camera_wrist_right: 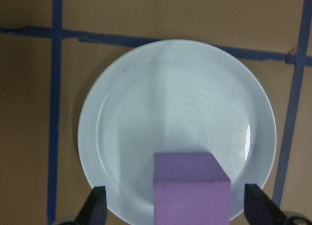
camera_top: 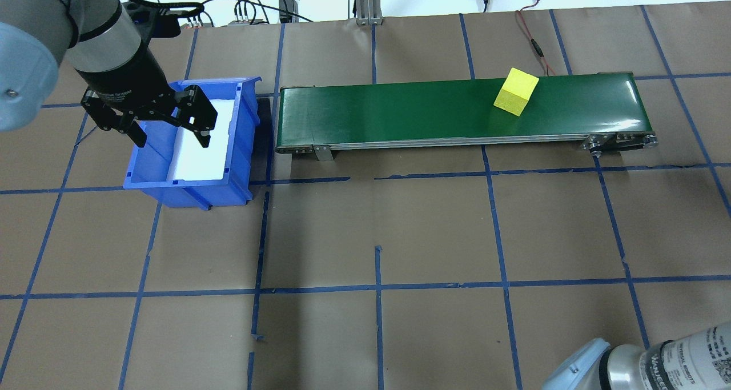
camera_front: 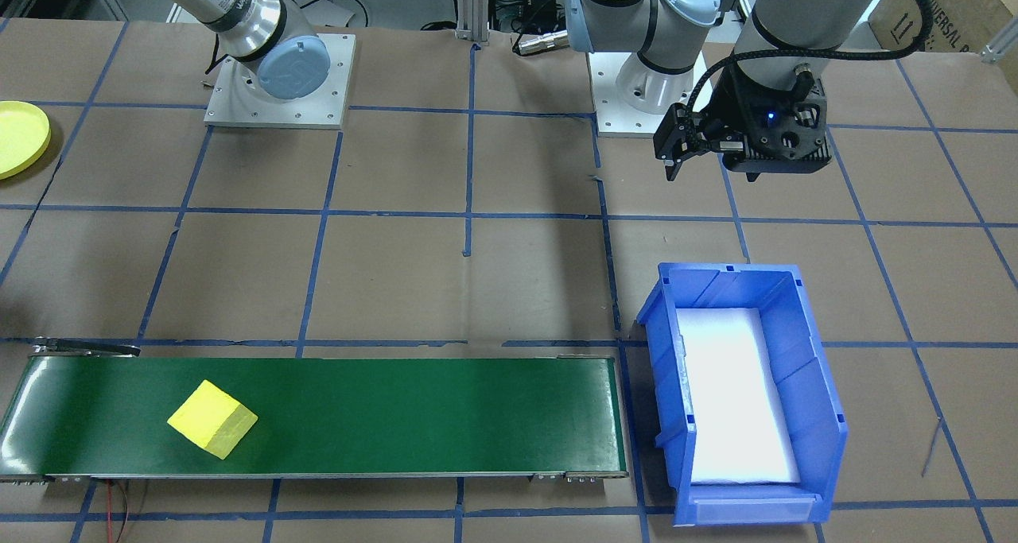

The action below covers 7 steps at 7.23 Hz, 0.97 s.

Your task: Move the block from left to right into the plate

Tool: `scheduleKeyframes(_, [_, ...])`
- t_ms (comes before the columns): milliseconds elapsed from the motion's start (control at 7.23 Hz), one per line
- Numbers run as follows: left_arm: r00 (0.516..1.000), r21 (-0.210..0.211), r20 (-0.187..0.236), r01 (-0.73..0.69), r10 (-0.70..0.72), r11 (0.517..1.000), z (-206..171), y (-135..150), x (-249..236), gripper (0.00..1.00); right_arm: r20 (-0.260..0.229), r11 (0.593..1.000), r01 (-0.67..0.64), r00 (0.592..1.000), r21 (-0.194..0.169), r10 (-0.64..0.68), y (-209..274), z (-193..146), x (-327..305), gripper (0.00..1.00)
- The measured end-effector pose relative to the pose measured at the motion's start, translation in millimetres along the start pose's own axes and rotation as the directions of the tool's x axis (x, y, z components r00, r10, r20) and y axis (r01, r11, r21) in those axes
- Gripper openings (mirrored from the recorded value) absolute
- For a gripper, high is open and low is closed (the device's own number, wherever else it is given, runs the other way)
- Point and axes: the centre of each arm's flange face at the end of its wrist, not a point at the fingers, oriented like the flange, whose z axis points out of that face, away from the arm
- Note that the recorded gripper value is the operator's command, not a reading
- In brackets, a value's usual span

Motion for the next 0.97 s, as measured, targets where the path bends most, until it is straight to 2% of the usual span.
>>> scheduleKeyframes(138, [1.0, 0.0, 0.0, 0.0, 0.0, 1.0, 0, 0, 0, 1.0, 0.009, 1.0, 0.014, 1.0, 0.021, -0.014, -34, -24, -25, 0.99])
scheduleKeyframes(277, [1.0, 0.0, -0.001, 0.0, 0.0, 1.0, 0, 0, 0, 1.0, 0.039, 0.998, 0.017, 0.999, 0.056, -0.019, -72, -41, -58, 1.0])
scheduleKeyframes(553, [1.0, 0.0, -0.001, -0.001, 0.001, 1.0, 0, 0, 0, 1.0, 0.101, 0.995, -0.001, 0.995, 0.095, -0.008, -137, -53, -131, 1.0])
scheduleKeyframes(691, [1.0, -0.001, -0.001, 0.0, 0.0, 1.0, 0, 0, 0, 1.0, 0.134, 0.994, -0.03, 0.991, 0.104, 0.016, -165, -53, -170, 1.0])
scheduleKeyframes(968, [1.0, -0.001, -0.001, 0.001, -0.001, 1.0, 0, 0, 0, 1.0, 0.183, 0.99, -0.117, 0.978, 0.076, 0.101, -204, -46, -243, 1.0])
